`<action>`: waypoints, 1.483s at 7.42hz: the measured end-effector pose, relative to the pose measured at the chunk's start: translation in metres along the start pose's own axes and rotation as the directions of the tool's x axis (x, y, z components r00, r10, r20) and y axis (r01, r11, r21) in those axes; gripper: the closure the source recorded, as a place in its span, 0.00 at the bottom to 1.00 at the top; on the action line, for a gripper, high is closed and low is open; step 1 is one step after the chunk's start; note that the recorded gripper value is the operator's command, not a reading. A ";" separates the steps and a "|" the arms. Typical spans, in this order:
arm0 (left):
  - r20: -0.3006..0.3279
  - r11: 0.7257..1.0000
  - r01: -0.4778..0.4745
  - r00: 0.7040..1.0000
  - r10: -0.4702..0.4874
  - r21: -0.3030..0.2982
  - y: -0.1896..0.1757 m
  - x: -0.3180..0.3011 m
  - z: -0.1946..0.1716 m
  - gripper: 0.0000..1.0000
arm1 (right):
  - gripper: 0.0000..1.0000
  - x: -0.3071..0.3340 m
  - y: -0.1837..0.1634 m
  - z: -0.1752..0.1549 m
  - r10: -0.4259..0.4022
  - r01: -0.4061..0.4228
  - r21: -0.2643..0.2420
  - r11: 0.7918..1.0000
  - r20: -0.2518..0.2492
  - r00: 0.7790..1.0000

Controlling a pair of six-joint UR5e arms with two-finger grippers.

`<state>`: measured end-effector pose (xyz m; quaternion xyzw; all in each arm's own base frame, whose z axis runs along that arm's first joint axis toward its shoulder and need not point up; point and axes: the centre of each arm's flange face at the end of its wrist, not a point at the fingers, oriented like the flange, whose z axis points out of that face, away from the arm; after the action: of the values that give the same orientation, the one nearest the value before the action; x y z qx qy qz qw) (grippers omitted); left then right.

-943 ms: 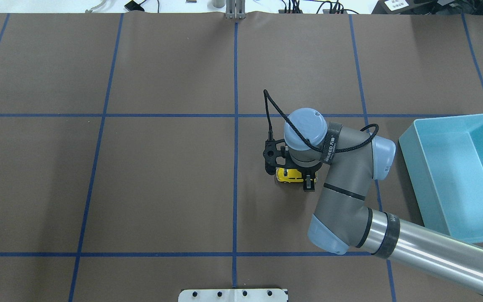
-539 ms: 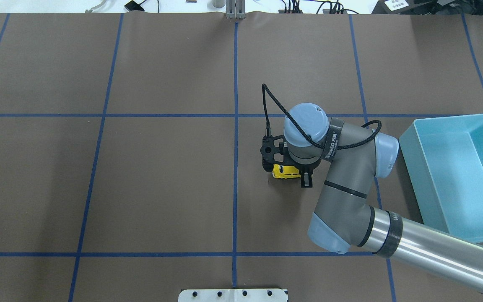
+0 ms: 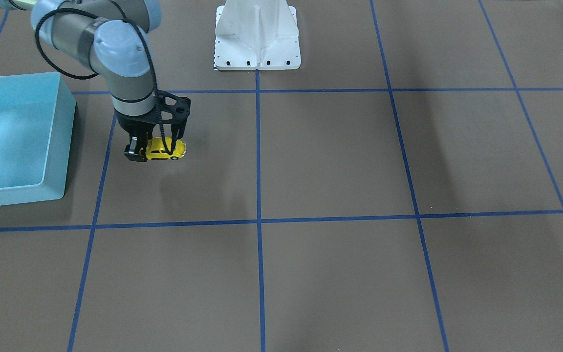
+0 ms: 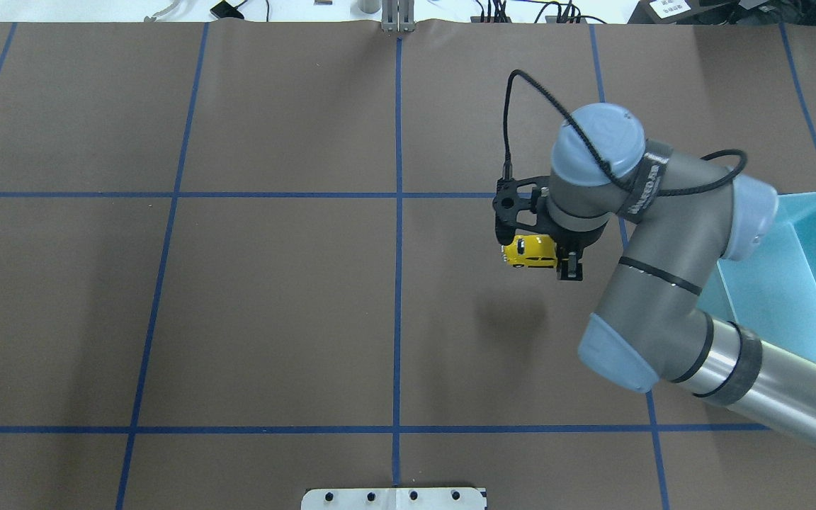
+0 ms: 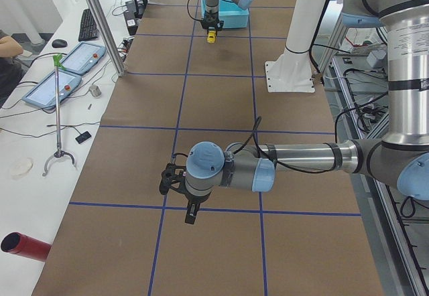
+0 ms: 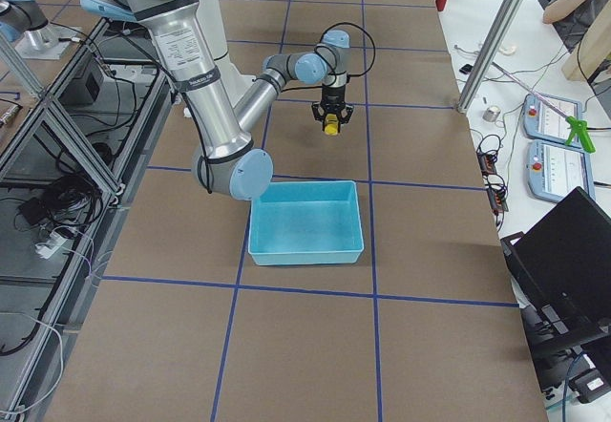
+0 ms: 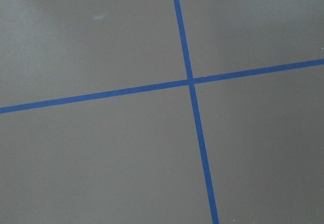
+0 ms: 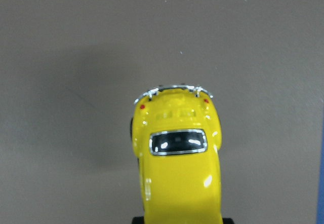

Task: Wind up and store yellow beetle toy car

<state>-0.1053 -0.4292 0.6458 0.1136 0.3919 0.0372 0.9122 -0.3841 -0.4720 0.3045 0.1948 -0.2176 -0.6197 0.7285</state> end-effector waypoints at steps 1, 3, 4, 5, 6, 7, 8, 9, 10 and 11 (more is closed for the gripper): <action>0.000 1.000 0.000 1.000 0.000 0.000 0.000 0.000 0.000 0.00 | 1.00 0.030 0.047 -0.014 0.039 -0.040 0.015 0.999 0.019 0.999; 0.001 1.000 0.000 1.000 0.000 0.000 0.000 0.000 0.000 0.00 | 1.00 0.060 0.142 -0.026 0.096 -0.096 0.011 0.995 0.027 0.995; 0.001 1.000 -0.001 1.000 0.001 0.000 0.000 0.000 0.000 0.00 | 1.00 0.062 0.187 -0.023 0.141 -0.140 -0.008 0.990 0.034 0.989; 0.001 1.000 0.000 1.000 0.000 0.000 0.000 0.000 0.000 0.00 | 1.00 0.060 0.232 -0.014 0.200 -0.199 -0.030 0.980 0.057 0.978; 0.001 1.000 -0.001 1.000 0.001 0.000 0.000 0.000 0.000 0.00 | 1.00 0.054 0.276 -0.001 0.260 -0.256 -0.054 0.965 0.088 0.961; 0.001 1.000 0.000 1.000 0.000 0.000 0.000 0.000 0.000 0.00 | 1.00 0.044 0.317 0.014 0.319 -0.311 -0.086 0.947 0.118 0.940; 0.001 1.000 0.003 1.000 -0.003 -0.003 0.002 -0.001 0.001 0.00 | 1.00 0.033 0.350 0.028 0.375 -0.361 -0.113 0.926 0.151 0.914; 0.006 1.000 0.004 1.000 -0.004 -0.005 0.003 -0.002 0.002 0.00 | 1.00 0.025 0.371 0.036 0.418 -0.402 -0.121 0.908 0.184 0.890; 0.013 1.000 0.004 1.000 -0.004 -0.005 0.003 -0.003 0.002 0.00 | 1.00 0.021 0.382 0.040 0.452 -0.436 -0.119 0.892 0.210 0.867; 0.026 1.000 0.003 1.000 -0.003 -0.005 0.002 -0.004 0.001 0.00 | 1.00 0.019 0.385 0.042 0.485 -0.471 -0.118 0.874 0.224 0.845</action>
<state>-0.1072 -0.4282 0.6498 0.1111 0.3803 0.0355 0.9175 -0.0898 -0.4313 0.5538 0.0345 -0.3298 -0.4442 0.8323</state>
